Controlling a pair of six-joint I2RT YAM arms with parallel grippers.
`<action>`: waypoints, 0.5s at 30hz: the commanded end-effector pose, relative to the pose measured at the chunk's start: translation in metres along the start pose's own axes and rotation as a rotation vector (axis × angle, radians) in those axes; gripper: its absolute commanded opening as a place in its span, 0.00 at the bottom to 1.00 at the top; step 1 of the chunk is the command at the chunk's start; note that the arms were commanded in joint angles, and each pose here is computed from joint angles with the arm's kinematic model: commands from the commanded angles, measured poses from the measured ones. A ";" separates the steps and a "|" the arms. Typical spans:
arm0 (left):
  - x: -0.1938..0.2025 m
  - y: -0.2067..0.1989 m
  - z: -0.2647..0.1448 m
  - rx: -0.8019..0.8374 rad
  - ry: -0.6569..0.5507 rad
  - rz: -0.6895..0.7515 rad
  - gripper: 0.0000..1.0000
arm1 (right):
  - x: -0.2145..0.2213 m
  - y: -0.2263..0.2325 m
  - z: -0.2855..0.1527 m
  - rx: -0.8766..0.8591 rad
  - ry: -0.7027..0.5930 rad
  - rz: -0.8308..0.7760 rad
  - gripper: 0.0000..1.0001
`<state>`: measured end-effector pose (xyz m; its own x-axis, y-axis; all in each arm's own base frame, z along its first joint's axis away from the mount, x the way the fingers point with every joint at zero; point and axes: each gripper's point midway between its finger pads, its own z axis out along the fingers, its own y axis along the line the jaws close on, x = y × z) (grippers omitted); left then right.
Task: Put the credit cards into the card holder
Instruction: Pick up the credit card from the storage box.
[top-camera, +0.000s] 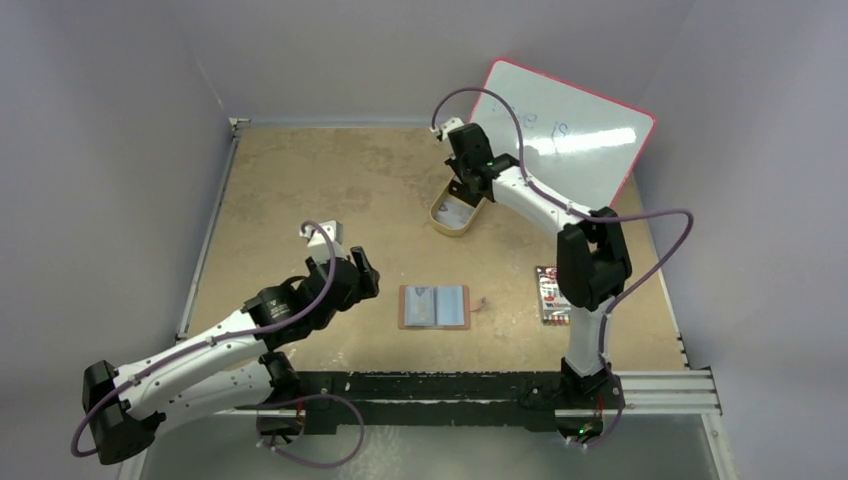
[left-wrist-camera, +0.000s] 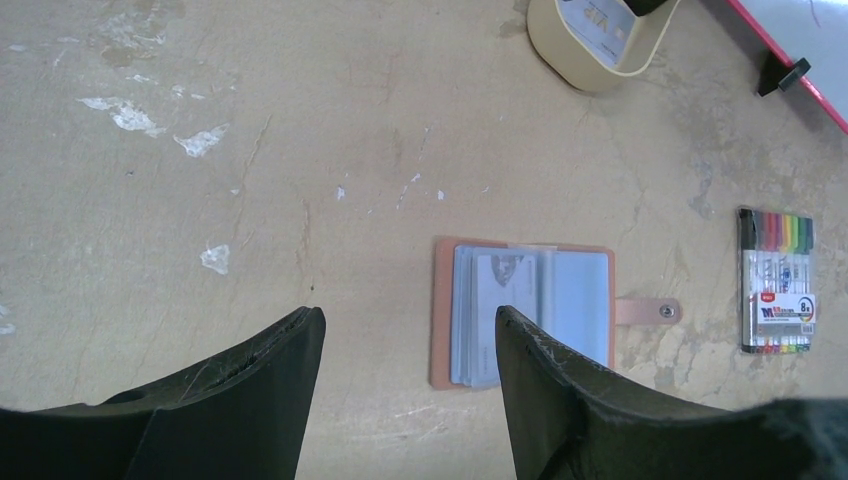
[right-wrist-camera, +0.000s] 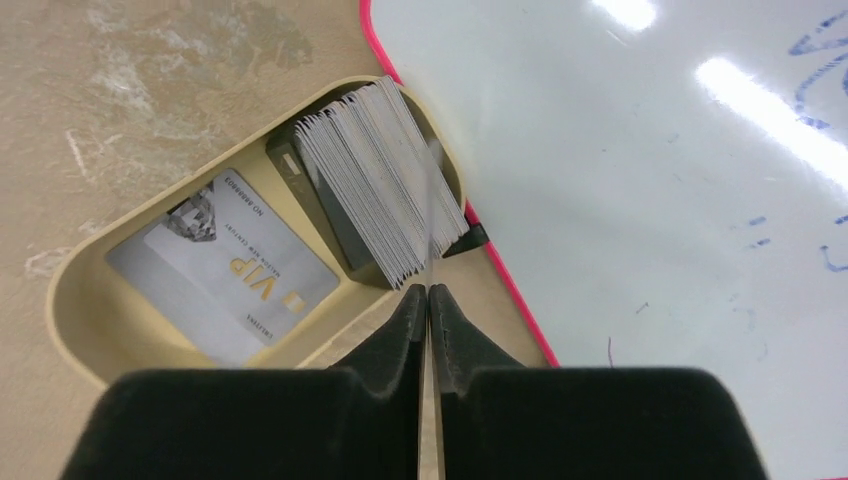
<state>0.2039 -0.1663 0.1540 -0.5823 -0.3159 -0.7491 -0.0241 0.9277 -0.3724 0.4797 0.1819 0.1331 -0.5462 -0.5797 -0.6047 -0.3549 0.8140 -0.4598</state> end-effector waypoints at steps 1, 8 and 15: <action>0.003 -0.009 0.008 0.029 -0.008 -0.033 0.63 | -0.033 -0.016 -0.046 -0.070 -0.096 0.120 0.03; 0.013 -0.025 0.013 0.080 0.037 -0.092 0.60 | -0.049 0.015 -0.115 -0.355 -0.263 0.328 0.00; -0.001 -0.065 0.003 0.245 0.038 -0.236 0.58 | -0.051 0.070 -0.202 -0.824 -0.464 0.588 0.00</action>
<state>0.2038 -0.1998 0.1446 -0.6312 -0.3901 -0.6704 -0.0109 0.8687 -0.4951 0.3720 0.2323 0.2282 -0.4867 -0.1521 -0.8602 -0.5122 0.8474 0.1399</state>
